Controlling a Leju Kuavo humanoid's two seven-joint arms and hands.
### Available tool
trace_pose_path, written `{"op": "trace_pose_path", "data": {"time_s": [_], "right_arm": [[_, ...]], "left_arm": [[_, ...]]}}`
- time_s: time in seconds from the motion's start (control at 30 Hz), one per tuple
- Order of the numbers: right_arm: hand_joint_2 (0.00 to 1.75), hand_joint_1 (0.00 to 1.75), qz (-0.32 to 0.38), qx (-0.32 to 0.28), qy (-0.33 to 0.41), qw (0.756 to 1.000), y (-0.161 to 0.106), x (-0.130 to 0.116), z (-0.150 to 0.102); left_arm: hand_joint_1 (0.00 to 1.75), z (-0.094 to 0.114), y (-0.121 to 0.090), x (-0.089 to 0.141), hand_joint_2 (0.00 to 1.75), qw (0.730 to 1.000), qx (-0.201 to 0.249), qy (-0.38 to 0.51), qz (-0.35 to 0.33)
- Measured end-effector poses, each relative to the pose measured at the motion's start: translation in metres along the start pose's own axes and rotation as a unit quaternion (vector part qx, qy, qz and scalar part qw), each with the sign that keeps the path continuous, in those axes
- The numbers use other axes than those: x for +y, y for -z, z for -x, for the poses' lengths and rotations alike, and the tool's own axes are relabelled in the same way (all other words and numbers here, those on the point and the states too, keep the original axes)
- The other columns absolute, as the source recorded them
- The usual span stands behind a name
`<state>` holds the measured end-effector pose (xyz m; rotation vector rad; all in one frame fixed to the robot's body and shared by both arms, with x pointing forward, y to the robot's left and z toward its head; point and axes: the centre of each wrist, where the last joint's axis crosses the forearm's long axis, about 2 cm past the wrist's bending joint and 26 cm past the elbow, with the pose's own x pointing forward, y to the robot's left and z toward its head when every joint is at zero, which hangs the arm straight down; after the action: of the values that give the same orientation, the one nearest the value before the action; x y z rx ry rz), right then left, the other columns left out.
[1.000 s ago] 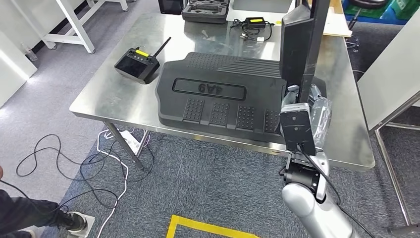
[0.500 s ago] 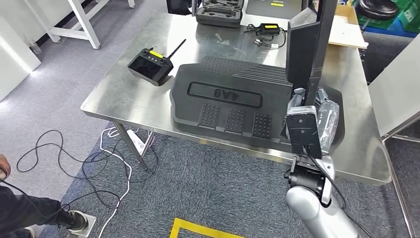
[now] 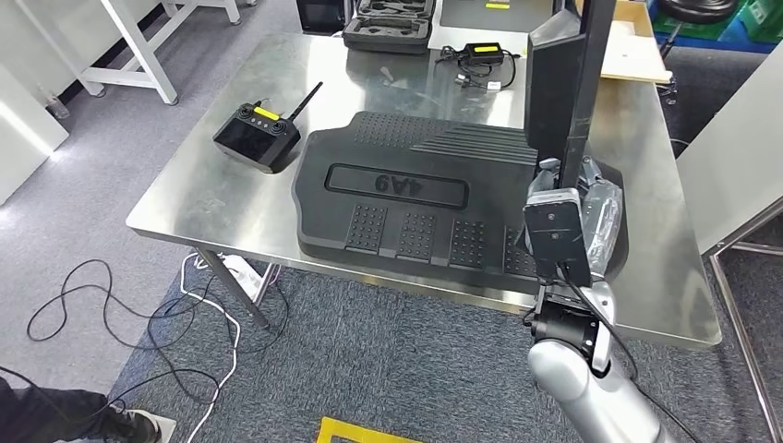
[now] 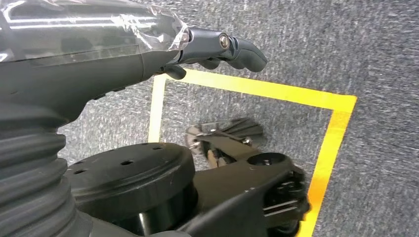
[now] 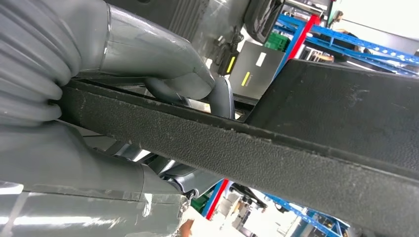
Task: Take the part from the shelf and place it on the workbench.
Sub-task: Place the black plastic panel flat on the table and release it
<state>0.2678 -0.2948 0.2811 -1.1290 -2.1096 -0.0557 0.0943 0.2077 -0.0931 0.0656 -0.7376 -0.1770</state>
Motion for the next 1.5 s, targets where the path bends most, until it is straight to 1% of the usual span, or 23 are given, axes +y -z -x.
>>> {"op": "trace_pose_path", "data": {"time_s": [0.37,1.1,1.5], "right_arm": [[1.75,1.75,0.007,-0.003,-0.003,1.0,0.01,0.001,-0.002],[1.75,1.75,-0.004,0.007,-0.005,1.0,0.015,0.004,0.002],[1.75,1.75,-0.006,0.003,-0.006,1.0,0.016,0.005,0.004]], "left_arm": [[0.0,-0.003,0.002,0.0,1.75,1.0,-0.003,0.003,0.003],[0.0,0.0,0.0,0.0,1.75,1.0,0.0,0.005,0.004],[0.0,0.0,0.0,0.001,1.75,1.0,0.001,0.005,0.0]]}}
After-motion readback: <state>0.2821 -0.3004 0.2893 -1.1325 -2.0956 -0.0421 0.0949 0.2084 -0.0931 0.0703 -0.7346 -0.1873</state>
